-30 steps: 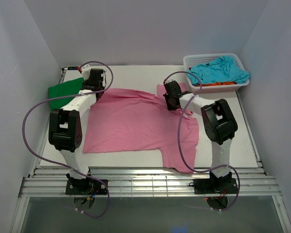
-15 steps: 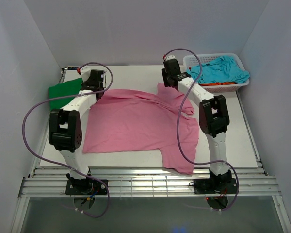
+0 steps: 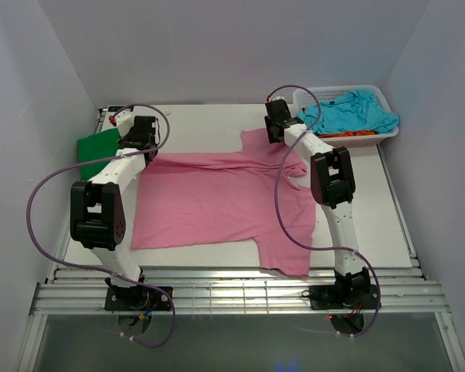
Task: Fold and stack the t-shirts
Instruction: Flatten the tshirt out
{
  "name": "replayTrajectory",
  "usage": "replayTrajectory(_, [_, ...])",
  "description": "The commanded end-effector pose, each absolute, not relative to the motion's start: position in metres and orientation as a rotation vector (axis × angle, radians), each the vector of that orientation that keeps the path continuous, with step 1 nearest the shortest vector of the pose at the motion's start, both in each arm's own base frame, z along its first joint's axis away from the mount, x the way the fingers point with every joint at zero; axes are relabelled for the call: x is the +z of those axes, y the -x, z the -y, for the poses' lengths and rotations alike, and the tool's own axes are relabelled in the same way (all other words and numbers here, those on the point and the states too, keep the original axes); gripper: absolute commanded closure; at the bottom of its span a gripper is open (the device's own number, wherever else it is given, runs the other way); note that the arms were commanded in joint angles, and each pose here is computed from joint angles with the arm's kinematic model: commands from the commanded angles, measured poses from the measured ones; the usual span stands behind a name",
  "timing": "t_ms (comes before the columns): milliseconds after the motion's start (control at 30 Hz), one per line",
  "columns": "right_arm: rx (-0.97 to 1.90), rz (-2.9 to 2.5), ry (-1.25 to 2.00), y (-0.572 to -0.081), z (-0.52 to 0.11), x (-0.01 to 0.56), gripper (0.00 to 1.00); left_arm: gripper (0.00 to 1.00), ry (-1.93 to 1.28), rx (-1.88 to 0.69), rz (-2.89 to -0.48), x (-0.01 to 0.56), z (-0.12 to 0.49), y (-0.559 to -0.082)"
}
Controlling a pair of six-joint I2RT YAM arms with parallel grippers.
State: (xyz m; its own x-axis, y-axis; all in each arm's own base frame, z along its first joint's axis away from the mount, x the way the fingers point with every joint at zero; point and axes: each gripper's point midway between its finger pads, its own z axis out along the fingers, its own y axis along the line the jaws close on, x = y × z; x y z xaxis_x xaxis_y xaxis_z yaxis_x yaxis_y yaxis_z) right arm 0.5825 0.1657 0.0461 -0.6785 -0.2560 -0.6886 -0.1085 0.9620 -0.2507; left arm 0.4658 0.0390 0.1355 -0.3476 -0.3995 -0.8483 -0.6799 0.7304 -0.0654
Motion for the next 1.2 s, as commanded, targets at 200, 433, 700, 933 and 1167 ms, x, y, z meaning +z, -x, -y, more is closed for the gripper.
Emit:
replayTrajectory(200, [-0.246,-2.242,0.193,-0.614,-0.154,0.071,0.39,1.0,0.882,0.373,-1.929,0.157,-0.055,-0.45])
replayTrajectory(433, [-0.099,-2.218,0.228,-0.629,-0.174,0.07,0.36,1.0,0.88,0.371,-1.943,0.152,-0.054,-0.45])
replayTrajectory(700, [0.01,-2.231,0.223,-0.633,-0.186,0.057,0.33,1.0,0.878,0.374,-1.944,0.151,-0.055,-0.451])
replayTrajectory(933, [0.005,-2.256,0.231,-0.63,-0.184,0.045,0.48,1.0,0.88,0.371,-1.945,0.15,-0.055,-0.451])
replayTrajectory(1167, [-0.033,-2.265,0.226,-0.63,-0.176,0.037,0.84,1.0,0.877,0.369,-1.955,0.145,-0.054,-0.454])
